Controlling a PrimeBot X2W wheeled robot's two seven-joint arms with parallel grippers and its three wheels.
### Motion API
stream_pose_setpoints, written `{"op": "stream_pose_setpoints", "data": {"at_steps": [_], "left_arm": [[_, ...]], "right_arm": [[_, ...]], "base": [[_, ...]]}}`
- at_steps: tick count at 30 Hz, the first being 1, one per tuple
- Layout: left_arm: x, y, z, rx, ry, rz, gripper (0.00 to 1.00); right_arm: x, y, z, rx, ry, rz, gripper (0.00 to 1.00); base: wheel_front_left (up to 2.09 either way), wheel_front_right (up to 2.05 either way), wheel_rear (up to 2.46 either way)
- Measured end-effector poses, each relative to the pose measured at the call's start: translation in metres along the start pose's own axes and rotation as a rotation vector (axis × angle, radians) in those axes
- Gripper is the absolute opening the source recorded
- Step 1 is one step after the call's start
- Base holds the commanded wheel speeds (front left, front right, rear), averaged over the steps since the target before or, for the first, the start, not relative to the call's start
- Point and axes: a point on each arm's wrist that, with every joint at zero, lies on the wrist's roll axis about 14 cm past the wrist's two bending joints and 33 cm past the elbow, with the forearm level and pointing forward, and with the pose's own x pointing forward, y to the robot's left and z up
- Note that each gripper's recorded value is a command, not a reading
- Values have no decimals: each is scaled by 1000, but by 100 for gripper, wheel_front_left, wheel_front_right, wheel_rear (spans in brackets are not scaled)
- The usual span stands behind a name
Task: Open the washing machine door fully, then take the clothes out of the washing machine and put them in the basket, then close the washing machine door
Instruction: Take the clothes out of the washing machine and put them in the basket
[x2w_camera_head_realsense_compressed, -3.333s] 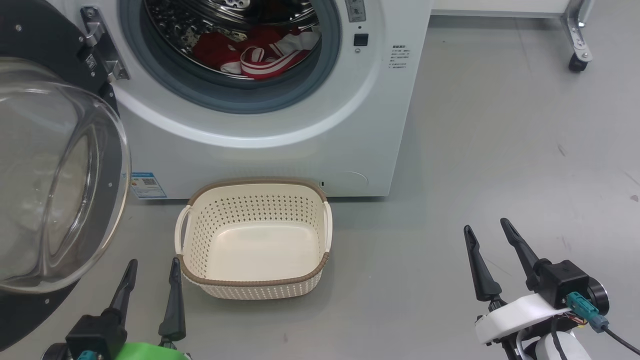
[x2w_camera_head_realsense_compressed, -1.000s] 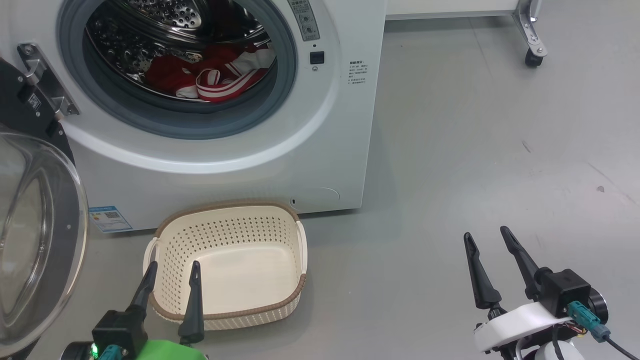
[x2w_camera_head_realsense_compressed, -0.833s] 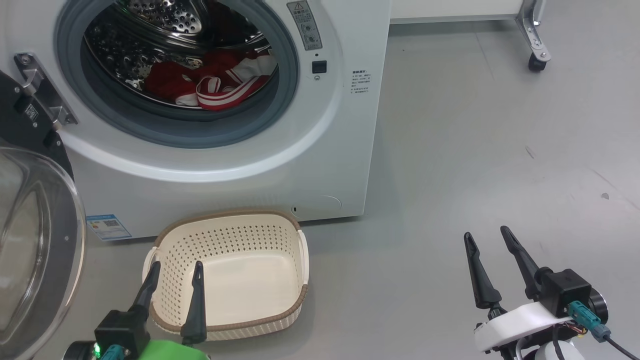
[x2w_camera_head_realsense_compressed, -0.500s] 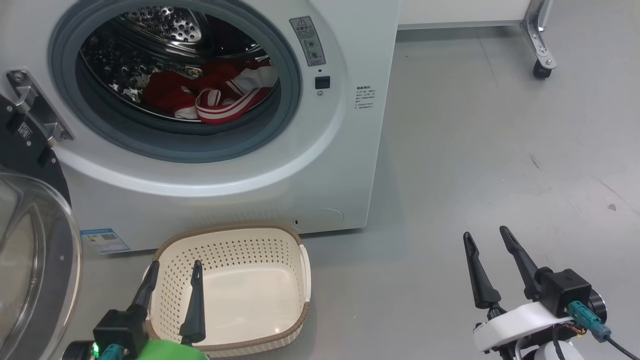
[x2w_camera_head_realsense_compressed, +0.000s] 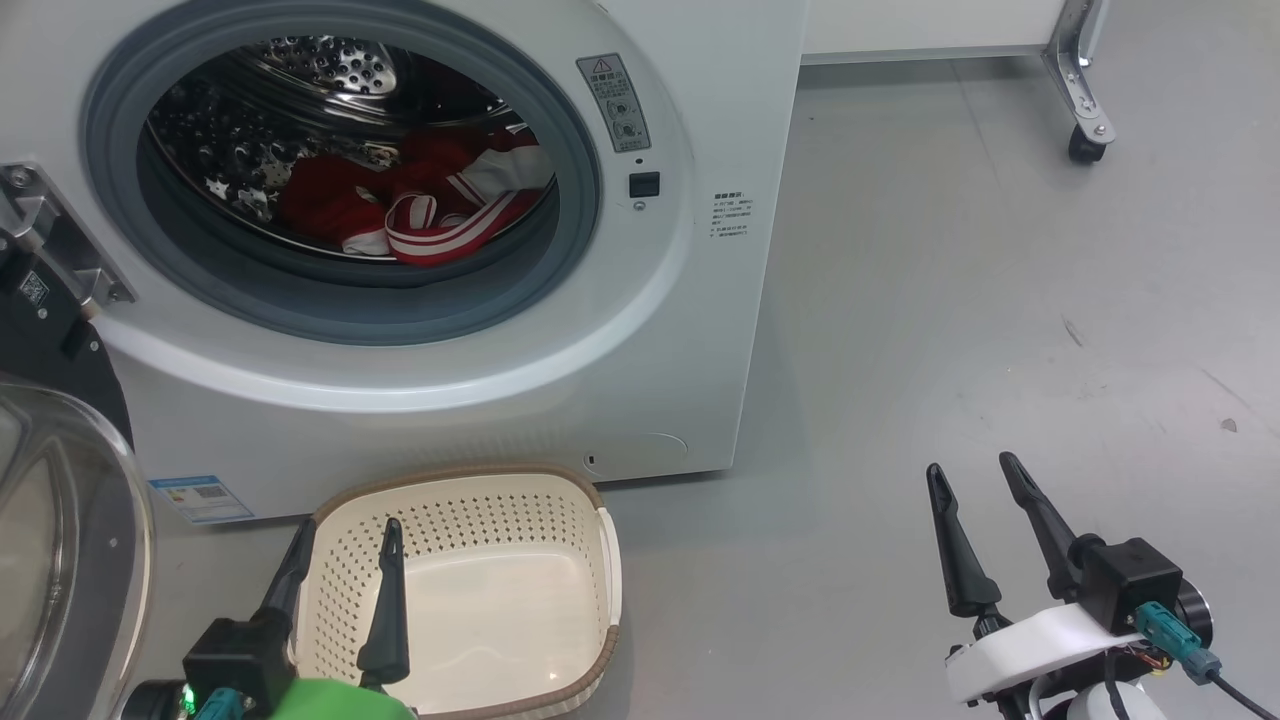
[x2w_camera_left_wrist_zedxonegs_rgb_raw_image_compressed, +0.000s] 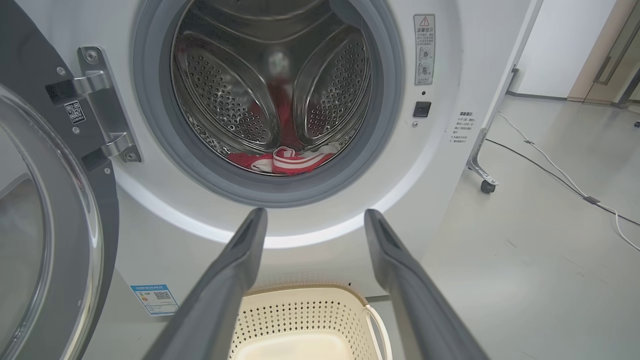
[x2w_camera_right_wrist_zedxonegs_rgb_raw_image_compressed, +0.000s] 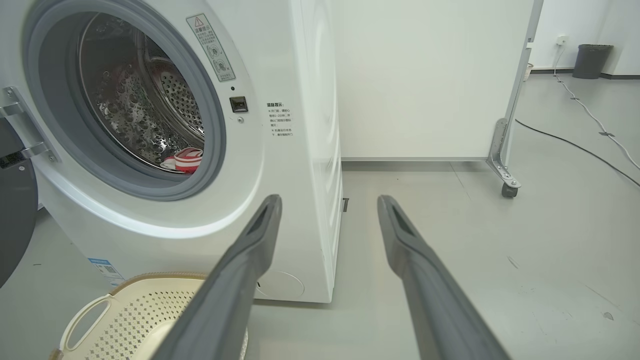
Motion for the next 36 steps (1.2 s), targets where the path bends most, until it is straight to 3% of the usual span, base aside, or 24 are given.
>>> {"op": "stream_pose_setpoints", "data": {"at_steps": [24,36], "left_arm": [[5,-7,-15,-7,53,-22,100],[57,-24,-32,-38,126,-104,100]], "right_arm": [[4,1,-8,4,25,5,100],[22,-4,-21,5,61,-2,100]], "base": [[0,0,0],[0,0,0]]}}
